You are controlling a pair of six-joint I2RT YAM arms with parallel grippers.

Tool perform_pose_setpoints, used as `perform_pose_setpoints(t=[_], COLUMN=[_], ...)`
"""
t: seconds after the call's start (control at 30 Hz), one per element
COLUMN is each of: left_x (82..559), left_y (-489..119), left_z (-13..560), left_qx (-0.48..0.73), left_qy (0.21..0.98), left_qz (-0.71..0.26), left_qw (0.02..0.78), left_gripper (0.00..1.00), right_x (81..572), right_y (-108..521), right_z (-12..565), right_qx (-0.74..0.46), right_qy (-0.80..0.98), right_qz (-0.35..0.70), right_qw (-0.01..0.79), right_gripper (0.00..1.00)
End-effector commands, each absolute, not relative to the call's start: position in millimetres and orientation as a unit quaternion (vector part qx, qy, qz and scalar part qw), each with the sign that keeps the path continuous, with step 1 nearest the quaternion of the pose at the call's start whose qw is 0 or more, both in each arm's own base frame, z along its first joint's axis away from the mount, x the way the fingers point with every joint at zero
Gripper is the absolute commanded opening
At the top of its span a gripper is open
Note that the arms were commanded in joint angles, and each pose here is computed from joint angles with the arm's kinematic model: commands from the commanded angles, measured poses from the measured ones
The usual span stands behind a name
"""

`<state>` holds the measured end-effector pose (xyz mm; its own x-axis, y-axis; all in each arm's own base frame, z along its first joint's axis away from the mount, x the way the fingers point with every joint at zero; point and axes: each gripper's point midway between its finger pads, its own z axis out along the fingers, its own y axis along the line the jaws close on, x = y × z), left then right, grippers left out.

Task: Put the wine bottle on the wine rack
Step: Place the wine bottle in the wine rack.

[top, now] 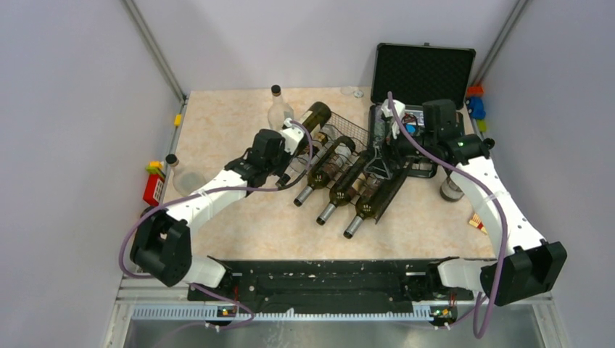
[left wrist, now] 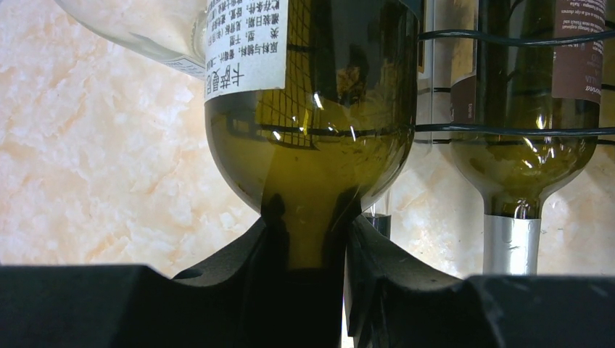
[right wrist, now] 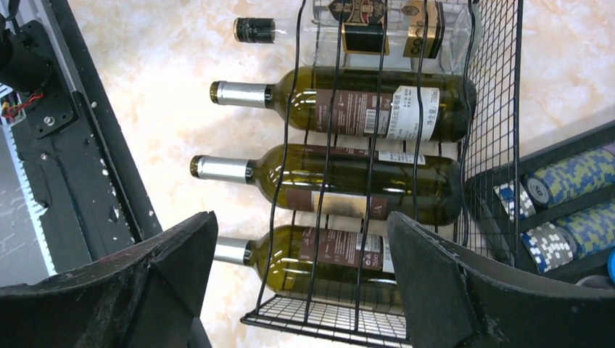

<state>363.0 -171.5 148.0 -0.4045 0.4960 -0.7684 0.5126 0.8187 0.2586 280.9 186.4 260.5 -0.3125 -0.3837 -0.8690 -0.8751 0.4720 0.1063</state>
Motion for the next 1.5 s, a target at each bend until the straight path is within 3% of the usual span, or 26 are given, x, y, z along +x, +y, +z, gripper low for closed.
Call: perform_pose_setpoints(t=[0.0, 0.7, 1.47], left_x=[397, 396, 389], left_y=[-189, -193, -172], left_z=[208, 180, 173], left_qx=[0.260, 0.282, 0.285], left_qy=[0.780, 0.793, 0.810], left_qz=[-0.038, -0.040, 0.008], left_qw=[0.569, 0.539, 0.512], left_gripper=[0.00, 0.01, 0.38], right_x=[278, 277, 293], right_y=[178, 150, 62], right_z=[273, 286, 337], right_qx=[-0.411, -0.374, -0.216], right_qy=[0.747, 0.763, 0.786], right_qz=[0.292, 0.249, 0.086], right_qw=[0.434, 0.465, 0.573], right_gripper=[0.89, 0.89, 0.91])
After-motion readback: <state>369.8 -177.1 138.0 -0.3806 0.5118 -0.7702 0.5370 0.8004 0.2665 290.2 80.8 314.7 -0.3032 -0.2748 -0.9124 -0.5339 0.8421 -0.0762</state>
